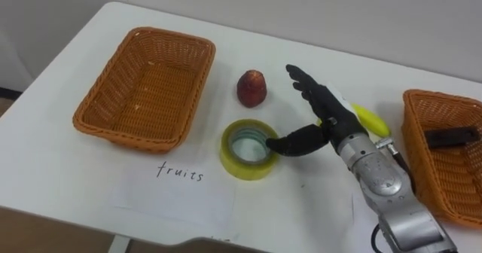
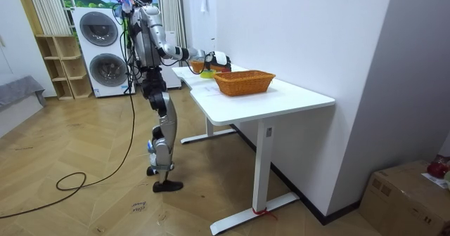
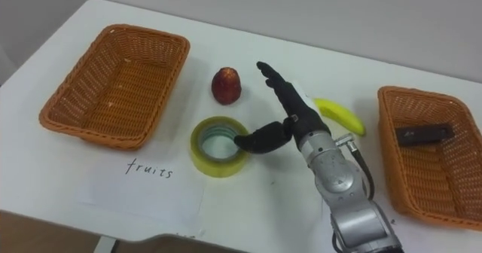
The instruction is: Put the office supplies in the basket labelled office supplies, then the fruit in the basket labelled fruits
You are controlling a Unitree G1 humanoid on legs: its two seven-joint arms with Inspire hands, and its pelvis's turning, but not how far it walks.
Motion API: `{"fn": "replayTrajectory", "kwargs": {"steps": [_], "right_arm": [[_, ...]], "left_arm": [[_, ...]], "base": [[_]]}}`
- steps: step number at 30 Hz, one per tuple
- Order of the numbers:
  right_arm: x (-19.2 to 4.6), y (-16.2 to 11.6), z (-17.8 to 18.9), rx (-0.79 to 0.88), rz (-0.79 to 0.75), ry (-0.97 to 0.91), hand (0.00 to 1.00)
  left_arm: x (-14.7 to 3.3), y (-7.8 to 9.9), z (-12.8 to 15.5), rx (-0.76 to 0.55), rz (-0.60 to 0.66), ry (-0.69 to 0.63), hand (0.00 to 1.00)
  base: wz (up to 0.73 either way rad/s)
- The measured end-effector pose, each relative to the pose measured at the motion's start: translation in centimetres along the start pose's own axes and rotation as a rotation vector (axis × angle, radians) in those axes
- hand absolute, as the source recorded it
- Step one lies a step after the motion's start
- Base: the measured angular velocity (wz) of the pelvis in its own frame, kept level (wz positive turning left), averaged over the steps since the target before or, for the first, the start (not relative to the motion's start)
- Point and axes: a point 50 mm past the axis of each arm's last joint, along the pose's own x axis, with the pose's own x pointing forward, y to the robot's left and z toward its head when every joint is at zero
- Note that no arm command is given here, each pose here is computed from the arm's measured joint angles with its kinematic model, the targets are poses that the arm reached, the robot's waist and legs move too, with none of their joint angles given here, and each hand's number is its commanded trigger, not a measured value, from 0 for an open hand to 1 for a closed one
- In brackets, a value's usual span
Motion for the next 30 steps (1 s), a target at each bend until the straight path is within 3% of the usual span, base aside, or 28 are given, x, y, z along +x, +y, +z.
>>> {"fn": "replayTrajectory", "kwargs": {"steps": [30], "right_arm": [[0.9, 1.0, -0.3, -0.045, 0.004, 0.032, 0.0]], "left_arm": [[-0.1, -0.9, -0.4, 0.023, -0.031, 0.041, 0.0]], "base": [[0.02]]}}
